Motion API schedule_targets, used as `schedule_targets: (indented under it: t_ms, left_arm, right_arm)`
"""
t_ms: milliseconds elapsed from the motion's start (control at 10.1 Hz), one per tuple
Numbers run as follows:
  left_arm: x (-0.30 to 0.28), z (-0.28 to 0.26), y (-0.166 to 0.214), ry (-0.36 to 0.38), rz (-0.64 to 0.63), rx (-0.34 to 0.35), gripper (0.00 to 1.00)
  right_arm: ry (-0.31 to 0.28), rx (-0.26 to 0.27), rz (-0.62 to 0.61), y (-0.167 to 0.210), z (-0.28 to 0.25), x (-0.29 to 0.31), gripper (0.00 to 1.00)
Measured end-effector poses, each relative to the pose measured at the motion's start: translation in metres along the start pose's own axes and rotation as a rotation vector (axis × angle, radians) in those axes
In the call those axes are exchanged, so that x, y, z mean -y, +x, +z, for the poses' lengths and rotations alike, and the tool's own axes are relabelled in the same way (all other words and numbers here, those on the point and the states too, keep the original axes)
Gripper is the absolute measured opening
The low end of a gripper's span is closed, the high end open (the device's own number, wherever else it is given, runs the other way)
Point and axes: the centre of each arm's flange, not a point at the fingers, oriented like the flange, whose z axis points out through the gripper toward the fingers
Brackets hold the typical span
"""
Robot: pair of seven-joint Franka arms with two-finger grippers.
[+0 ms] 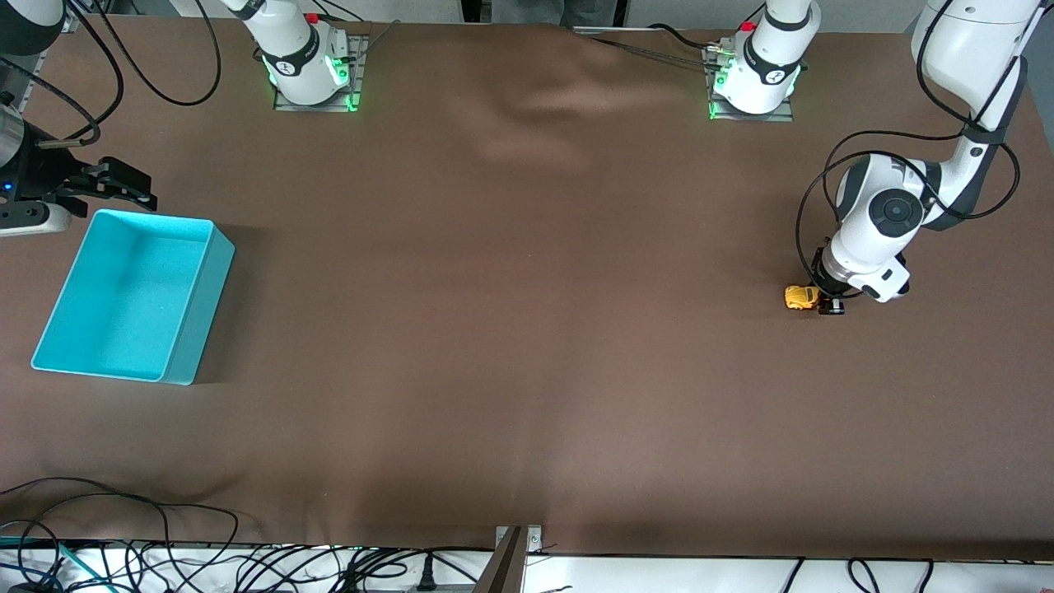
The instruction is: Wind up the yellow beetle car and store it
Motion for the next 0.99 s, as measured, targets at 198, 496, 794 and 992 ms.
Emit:
schedule_targets:
  t_ms: [198,496,794,992]
  left_arm:
    - [0.000,0.000,0.000,0.001,0.000,0.000,0.45]
    - [0.000,0.000,0.001,0.001,-0.001,-0.001,0.45]
    - [-0.001,0.003,0.016,0.003,-0.023,-0.014,0.45]
    - [-0.003,0.007,0.034,0.003,-0.008,-0.051,0.45]
  right_arm:
    - [0.000,0.000,0.000,0.000,0.000,0.000,1.00]
    - [0.000,0.000,0.000,0.000,0.000,0.000,1.00]
    - [0.000,0.000,0.000,0.000,0.000,0.000,1.00]
    - [0.000,0.000,0.000,0.000,0.000,0.000,1.00]
